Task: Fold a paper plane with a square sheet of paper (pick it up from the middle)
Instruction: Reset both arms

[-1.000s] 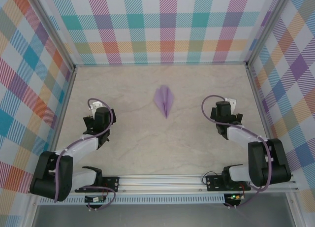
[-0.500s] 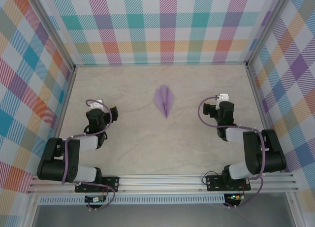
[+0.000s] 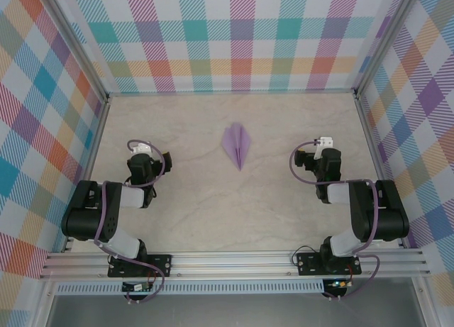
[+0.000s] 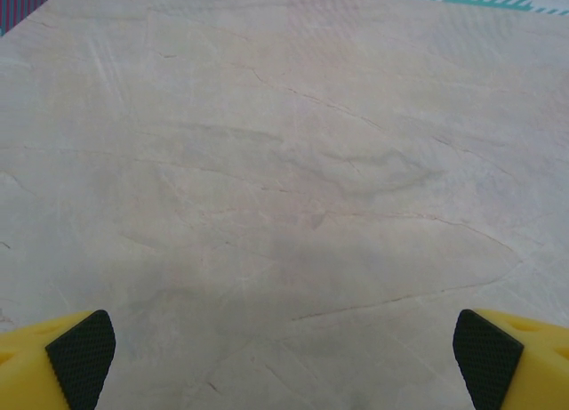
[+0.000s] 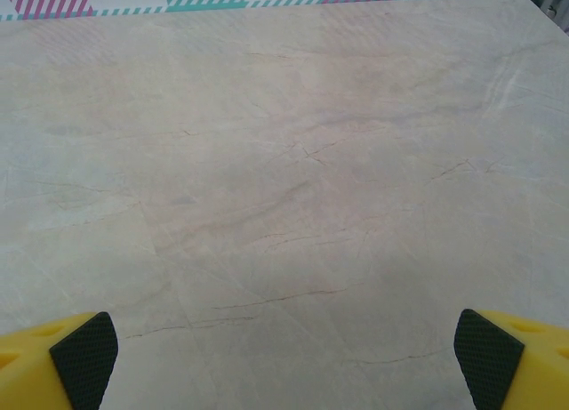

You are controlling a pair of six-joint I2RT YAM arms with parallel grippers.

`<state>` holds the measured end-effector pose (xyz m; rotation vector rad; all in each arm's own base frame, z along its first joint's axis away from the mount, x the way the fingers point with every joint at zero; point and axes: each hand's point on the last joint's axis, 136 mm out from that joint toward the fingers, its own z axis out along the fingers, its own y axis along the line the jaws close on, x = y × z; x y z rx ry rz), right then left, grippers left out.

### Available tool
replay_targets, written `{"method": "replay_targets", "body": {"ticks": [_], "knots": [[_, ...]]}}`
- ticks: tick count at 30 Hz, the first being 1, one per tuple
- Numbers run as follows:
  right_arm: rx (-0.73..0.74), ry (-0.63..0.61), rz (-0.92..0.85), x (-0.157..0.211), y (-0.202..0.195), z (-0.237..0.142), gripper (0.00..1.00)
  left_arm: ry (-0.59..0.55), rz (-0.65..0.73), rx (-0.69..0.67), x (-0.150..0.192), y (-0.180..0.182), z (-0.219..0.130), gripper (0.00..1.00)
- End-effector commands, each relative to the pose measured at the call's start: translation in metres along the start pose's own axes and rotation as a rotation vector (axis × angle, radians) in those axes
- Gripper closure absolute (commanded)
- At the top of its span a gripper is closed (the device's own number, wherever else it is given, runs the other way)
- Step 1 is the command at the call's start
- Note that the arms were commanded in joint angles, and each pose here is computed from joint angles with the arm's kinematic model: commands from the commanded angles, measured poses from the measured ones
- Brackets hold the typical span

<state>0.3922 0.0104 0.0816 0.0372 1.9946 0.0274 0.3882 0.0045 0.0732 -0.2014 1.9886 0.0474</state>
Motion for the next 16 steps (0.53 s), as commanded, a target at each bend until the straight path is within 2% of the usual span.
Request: {"method": "replay_targets", "body": {"ticks": [1, 4, 16], "knots": [[-0.023, -0.042, 0.017, -0.0101, 0.0024, 0.0000, 0.00, -0.023, 0.028, -0.004, -0.0091, -0.0036, 0.0027, 0.00], [-0.023, -0.042, 0.017, -0.0102, 0.0024, 0.0000, 0.00, -0.012, 0.046, 0.035, -0.0085, -0.0109, 0.0040, 0.00], [-0.025, -0.041, 0.017, -0.0099, 0.0026, 0.0001, 0.00, -0.008, 0.047, 0.038, -0.0080, -0.0114, 0.0044, 0.00]]}}
